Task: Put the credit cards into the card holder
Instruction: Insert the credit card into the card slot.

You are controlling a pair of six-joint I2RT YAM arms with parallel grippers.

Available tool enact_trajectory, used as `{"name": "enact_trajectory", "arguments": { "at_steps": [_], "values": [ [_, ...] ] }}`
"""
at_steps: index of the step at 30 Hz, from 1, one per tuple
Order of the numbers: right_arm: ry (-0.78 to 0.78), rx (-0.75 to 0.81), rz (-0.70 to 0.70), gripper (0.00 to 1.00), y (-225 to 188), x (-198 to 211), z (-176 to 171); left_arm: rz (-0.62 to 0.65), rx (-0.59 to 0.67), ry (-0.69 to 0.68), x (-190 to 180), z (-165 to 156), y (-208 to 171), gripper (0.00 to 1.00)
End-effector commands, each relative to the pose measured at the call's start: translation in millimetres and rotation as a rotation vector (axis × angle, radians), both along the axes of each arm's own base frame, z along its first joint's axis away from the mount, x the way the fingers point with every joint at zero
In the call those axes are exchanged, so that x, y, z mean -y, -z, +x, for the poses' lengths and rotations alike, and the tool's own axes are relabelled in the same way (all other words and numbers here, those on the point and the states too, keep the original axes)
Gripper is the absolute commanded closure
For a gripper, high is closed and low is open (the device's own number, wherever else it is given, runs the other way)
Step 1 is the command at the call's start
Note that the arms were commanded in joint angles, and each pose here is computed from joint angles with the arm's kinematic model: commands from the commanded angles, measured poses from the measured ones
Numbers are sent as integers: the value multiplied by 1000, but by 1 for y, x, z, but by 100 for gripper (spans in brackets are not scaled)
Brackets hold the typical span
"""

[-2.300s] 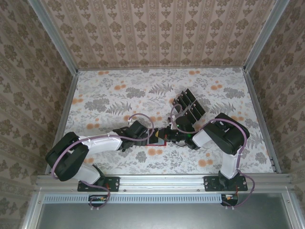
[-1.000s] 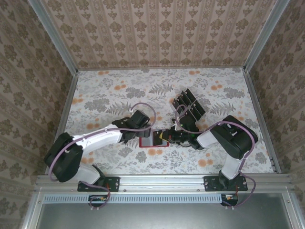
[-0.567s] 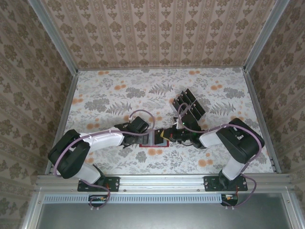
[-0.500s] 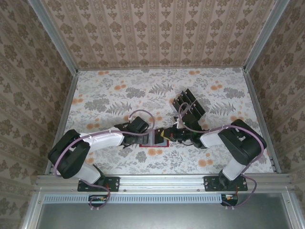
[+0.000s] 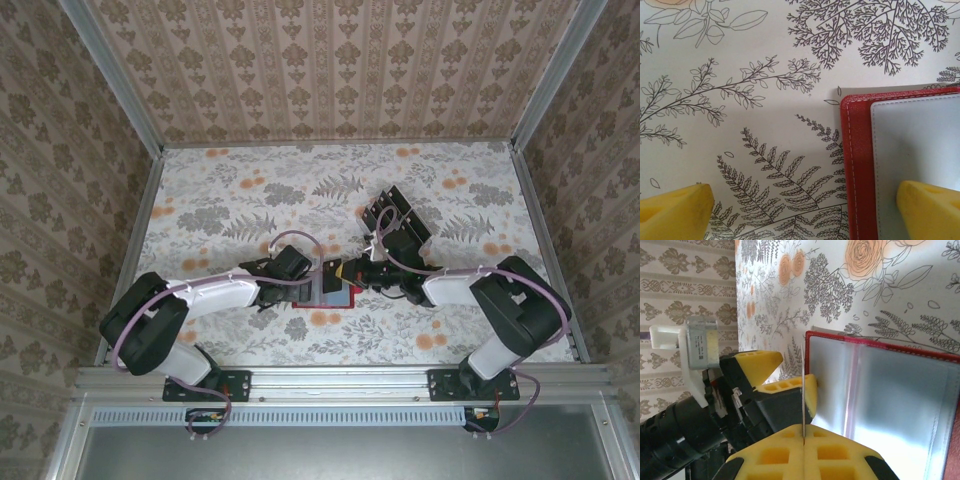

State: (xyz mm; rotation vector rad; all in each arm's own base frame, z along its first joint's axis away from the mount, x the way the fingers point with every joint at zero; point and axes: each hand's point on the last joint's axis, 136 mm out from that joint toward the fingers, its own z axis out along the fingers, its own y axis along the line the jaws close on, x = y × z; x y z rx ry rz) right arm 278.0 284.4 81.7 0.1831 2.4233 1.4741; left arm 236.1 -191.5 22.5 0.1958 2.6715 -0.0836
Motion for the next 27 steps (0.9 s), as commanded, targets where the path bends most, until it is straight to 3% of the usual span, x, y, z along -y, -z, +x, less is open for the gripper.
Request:
{"name": "enact_trajectory", "arguments": {
  "at_steps": [1,27],
  "values": [
    [6,69,31,100,-2,-4,7,79,-42,-14,-20,-13,13,4],
    [5,35,50,100,39,-9,-4,82,-43,-15,-22,-15,13,4]
  ]
}}
